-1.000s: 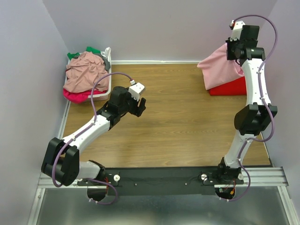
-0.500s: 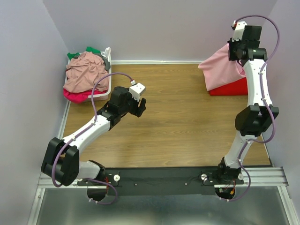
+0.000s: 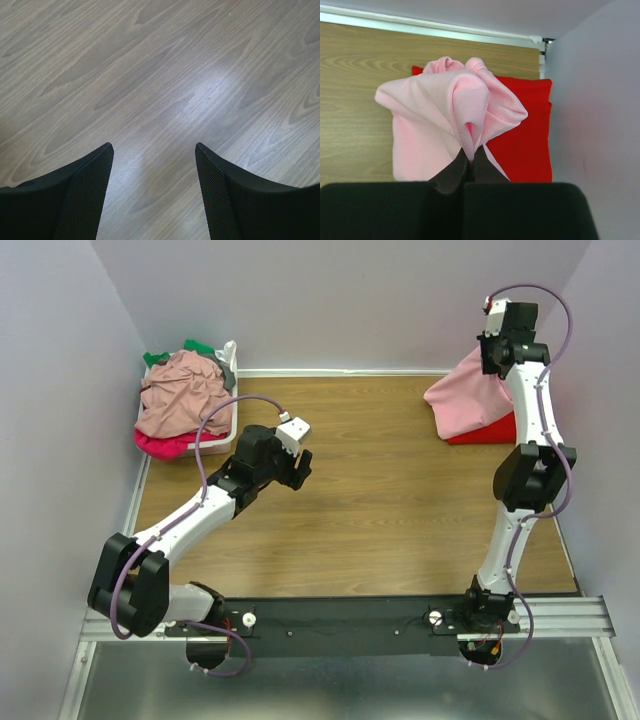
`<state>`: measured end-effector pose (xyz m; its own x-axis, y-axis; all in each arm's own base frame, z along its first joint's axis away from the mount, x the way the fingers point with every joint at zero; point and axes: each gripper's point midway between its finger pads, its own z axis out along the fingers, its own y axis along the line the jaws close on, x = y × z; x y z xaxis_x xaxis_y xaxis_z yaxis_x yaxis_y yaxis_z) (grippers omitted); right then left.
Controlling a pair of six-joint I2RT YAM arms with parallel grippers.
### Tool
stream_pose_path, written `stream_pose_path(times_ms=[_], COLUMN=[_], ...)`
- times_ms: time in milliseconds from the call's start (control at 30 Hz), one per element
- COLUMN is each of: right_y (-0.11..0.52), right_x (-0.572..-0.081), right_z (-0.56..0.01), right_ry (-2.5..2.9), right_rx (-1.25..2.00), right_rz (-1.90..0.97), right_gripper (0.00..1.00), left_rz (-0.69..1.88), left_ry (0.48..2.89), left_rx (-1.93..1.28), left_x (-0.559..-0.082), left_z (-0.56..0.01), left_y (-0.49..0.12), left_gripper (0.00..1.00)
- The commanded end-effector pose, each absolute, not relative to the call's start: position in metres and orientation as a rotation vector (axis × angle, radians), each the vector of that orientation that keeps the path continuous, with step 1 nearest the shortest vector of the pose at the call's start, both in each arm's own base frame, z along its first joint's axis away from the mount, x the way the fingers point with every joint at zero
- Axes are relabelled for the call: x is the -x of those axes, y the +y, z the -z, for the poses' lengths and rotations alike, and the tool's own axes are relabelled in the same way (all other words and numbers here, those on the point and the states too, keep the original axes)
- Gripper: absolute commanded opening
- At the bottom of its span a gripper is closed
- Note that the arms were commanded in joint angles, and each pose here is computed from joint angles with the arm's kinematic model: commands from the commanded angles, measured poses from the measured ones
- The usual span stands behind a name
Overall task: Fold and stack the t-shirts
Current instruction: Neatly place the folded tshirt to the corner
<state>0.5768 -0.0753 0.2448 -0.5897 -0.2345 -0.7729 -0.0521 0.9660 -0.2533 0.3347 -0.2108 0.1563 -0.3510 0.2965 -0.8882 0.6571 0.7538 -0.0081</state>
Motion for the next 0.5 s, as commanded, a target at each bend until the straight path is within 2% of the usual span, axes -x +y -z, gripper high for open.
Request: stream_pose_path(times_ms=[0,467], right_y=[-0.102,-0.147], right_x=[-0.590,-0.596], right_z=[-0.265,-0.239], right_ry=[2.116,2.105], right_rx=[0.143,0.084], right_rz=[0.405,0.713], right_gripper=[0.00,0.00], left_rz=[0.422,0.424], left_ry=[1.941,1.951], left_rx=[-0.722,-0.732], left_x=[-0.338,-0.337], left_z=[-0.164,-0.159], left_y=[-0.209,-0.211], left_gripper=[0.74,0.74])
